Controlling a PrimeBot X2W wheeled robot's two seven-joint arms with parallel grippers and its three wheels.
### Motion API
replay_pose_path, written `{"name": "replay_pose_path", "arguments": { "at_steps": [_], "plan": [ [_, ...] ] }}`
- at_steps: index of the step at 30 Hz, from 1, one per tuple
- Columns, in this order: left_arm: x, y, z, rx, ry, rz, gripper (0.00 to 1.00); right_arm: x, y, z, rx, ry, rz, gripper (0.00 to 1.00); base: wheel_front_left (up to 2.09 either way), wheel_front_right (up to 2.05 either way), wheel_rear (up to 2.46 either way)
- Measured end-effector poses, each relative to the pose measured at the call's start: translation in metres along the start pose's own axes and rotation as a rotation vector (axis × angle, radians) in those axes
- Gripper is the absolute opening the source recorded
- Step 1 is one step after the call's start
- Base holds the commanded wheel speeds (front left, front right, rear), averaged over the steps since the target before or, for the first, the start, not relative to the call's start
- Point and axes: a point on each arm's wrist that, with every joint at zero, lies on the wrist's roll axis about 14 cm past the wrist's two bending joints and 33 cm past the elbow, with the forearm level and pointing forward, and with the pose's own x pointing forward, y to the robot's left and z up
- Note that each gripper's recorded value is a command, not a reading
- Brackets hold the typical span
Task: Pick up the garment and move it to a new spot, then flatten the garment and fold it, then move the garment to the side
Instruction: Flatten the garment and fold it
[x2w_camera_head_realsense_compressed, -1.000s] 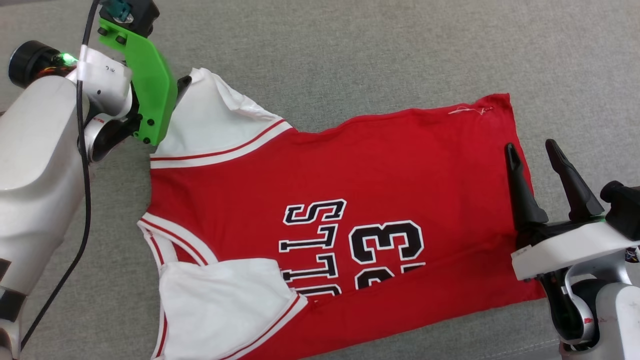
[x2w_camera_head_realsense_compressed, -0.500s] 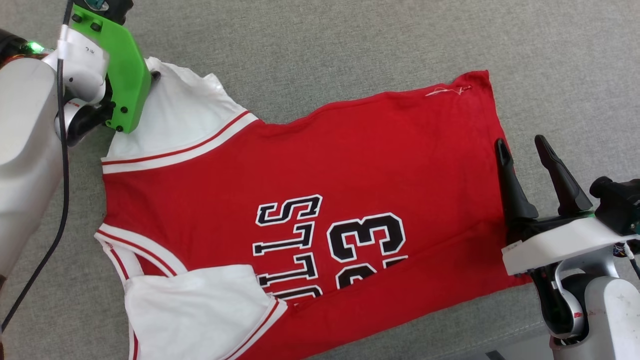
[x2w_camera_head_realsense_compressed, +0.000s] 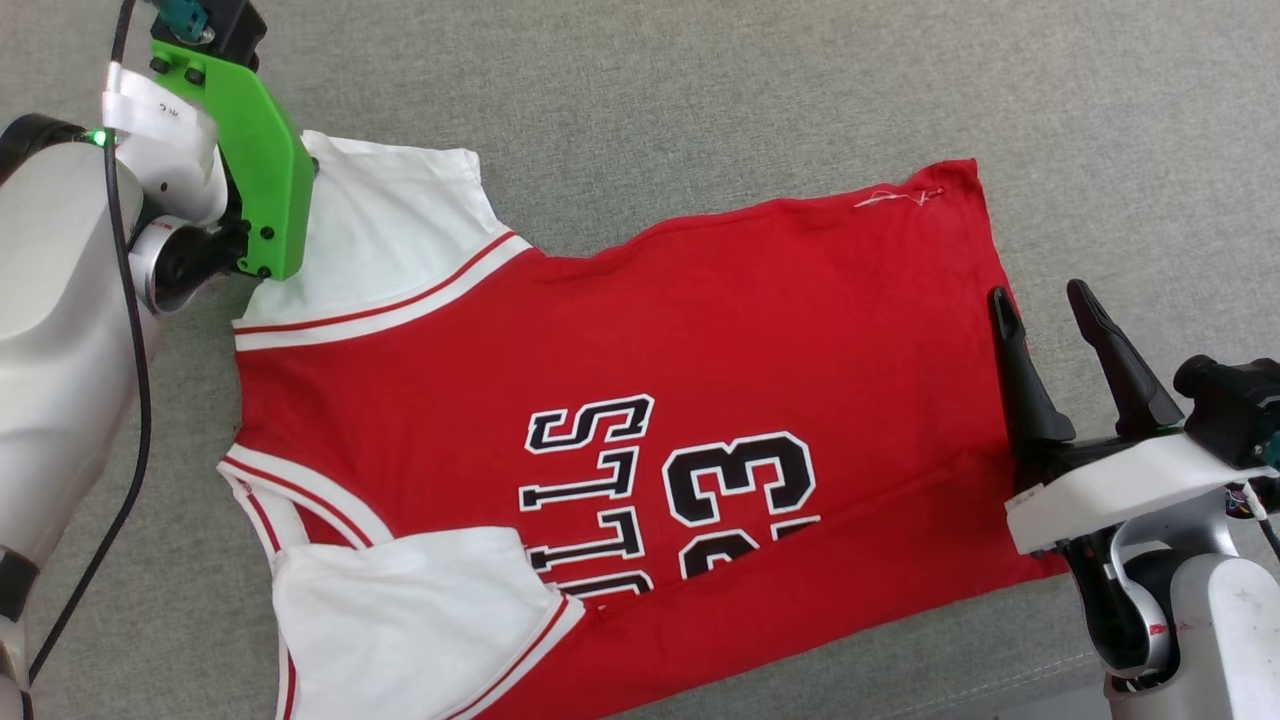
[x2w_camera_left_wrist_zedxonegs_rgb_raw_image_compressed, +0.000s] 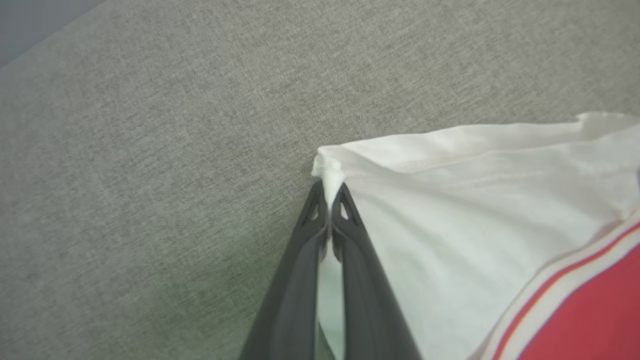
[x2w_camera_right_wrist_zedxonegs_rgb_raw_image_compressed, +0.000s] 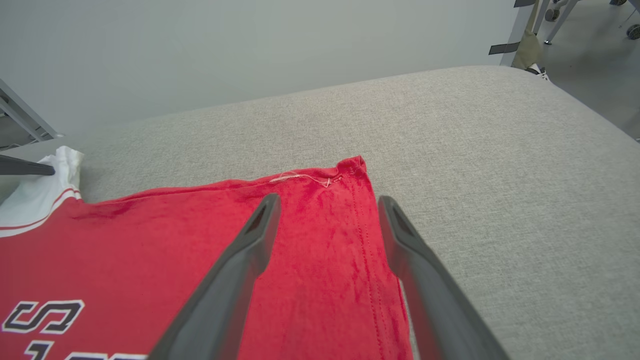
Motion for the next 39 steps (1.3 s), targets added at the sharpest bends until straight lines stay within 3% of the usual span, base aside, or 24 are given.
{"name": "replay_pose_path", "arguments": {
  "at_steps": [8,16,27,39],
  "plan": [
    [-0.031,-0.010,0.015,-0.022,-0.153,-0.009,0.00,-0.006,-0.005,0.009,-0.042,0.043,0.015,1.00,0.00,0.00,0.00],
    [-0.076,-0.029,0.019,0.008,-0.271,-0.029,0.00,-0.003,-0.012,-0.005,-0.141,0.254,0.051,1.00,0.00,0.00,0.00],
    [-0.133,-0.049,0.008,0.004,-0.382,-0.018,0.00,0.040,-0.008,-0.004,-0.241,0.480,0.111,1.00,0.00,0.00,0.00],
    [-0.140,-0.063,-0.007,-0.014,-0.398,-0.047,0.00,0.087,-0.017,-0.036,-0.299,0.693,0.094,1.00,0.00,0.00,0.00]
  ]
}}
